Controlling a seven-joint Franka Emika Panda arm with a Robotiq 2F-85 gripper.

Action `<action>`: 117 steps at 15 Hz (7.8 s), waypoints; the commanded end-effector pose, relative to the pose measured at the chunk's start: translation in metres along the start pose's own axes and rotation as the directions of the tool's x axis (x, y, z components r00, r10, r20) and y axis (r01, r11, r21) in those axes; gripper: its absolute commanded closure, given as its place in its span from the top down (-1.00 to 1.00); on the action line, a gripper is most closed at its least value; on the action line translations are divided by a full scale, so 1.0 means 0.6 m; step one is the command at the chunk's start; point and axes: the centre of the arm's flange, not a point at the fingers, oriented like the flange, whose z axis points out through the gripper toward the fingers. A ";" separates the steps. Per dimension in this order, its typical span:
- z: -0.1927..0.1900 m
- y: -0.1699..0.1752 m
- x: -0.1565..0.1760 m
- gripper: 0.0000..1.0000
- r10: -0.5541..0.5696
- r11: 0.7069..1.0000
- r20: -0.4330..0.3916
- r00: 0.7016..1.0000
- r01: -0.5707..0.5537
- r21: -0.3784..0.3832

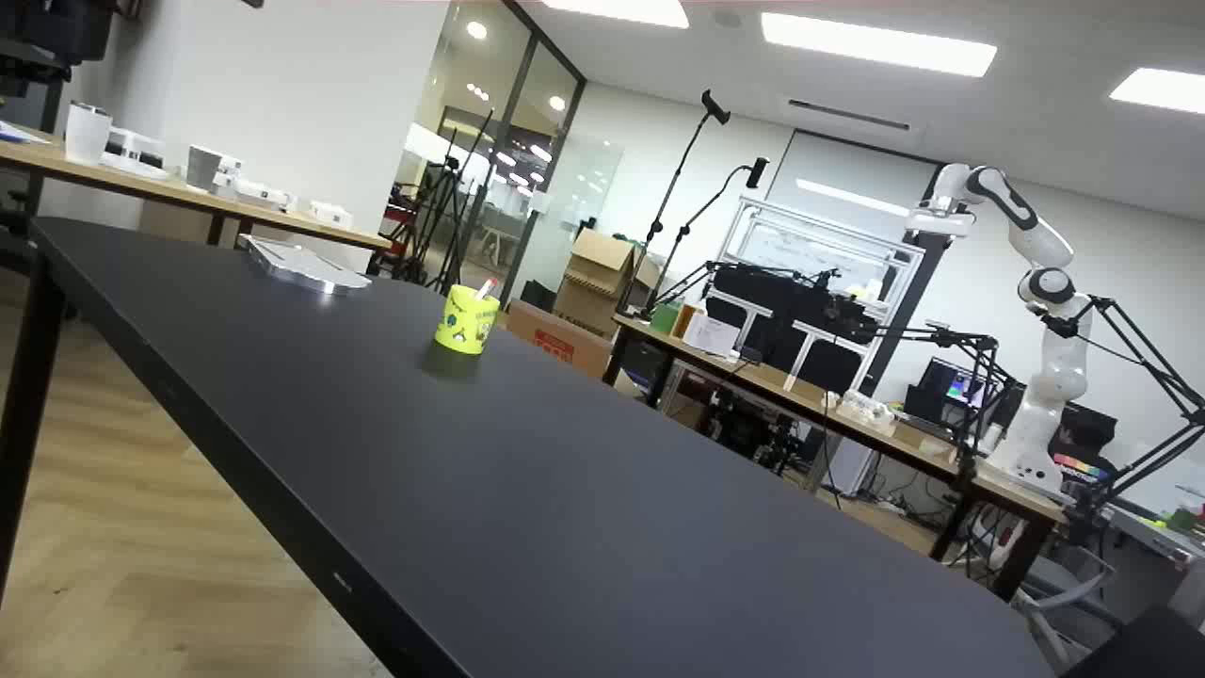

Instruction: Remove the red marker from the yellow mug

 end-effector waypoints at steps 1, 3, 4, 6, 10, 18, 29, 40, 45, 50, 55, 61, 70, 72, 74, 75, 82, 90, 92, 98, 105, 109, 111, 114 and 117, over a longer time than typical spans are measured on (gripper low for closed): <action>0.000 0.000 0.000 1.00 0.000 1.000 0.000 1.000 0.000 0.000; 0.000 0.000 0.000 1.00 0.000 1.000 0.000 1.000 0.000 0.000; 0.000 0.000 0.000 1.00 0.000 1.000 0.000 1.000 0.000 0.000; 0.000 0.000 0.000 1.00 0.000 1.000 0.000 1.000 0.000 0.000; 0.000 0.000 0.000 1.00 0.000 1.000 0.000 1.000 0.000 0.000; 0.000 0.000 0.000 1.00 0.000 1.000 0.000 1.000 0.000 0.000; 0.021 0.082 0.304 1.00 -0.204 0.977 0.050 0.978 0.201 0.066; 0.037 -0.096 0.470 1.00 -0.380 0.916 -0.014 0.925 0.378 0.130; 0.041 -0.098 0.486 1.00 -0.379 0.917 -0.008 0.925 0.376 0.134; 0.035 -0.088 0.520 1.00 -0.370 0.923 -0.011 0.929 0.369 0.112; 0.027 -0.057 0.678 1.00 -0.347 0.934 -0.035 0.937 0.349 0.081; 0.080 -0.127 0.788 1.00 -0.402 0.911 -0.023 0.915 0.402 0.095; 0.167 -0.279 0.729 1.00 -0.531 0.840 0.043 0.846 0.519 0.157; 0.173 -0.303 0.731 1.00 -0.547 0.830 0.057 0.835 0.533 0.162; 0.174 -0.305 0.734 1.00 -0.548 0.830 0.059 0.835 0.533 0.163; 0.172 -0.302 0.736 1.00 -0.546 0.831 0.057 0.836 0.532 0.162; 0.167 -0.305 0.747 1.00 -0.545 0.833 0.044 0.837 0.535 0.143; 0.148 -0.410 0.806 1.00 -0.584 0.805 -0.007 0.812 0.581 0.121; 0.157 -0.431 0.807 1.00 -0.597 0.797 -0.005 0.802 0.594 0.109; 0.186 -0.457 0.825 1.00 -0.609 0.789 -0.046 0.792 0.611 0.060; 0.208 -0.457 0.835 1.00 -0.603 0.787 -0.142 0.785 0.615 0.054; 0.226 -0.456 0.840 1.00 -0.591 0.793 -0.185 0.785 0.608 0.045; 0.233 -0.456 0.844 1.00 -0.590 0.792 -0.197 0.783 0.609 0.045; 0.243 -0.456 0.846 0.50 -0.591 0.793 -0.185 0.785 0.608 0.047; 0.251 -0.455 0.847 0.20 -0.584 0.800 -0.167 0.795 0.598 0.048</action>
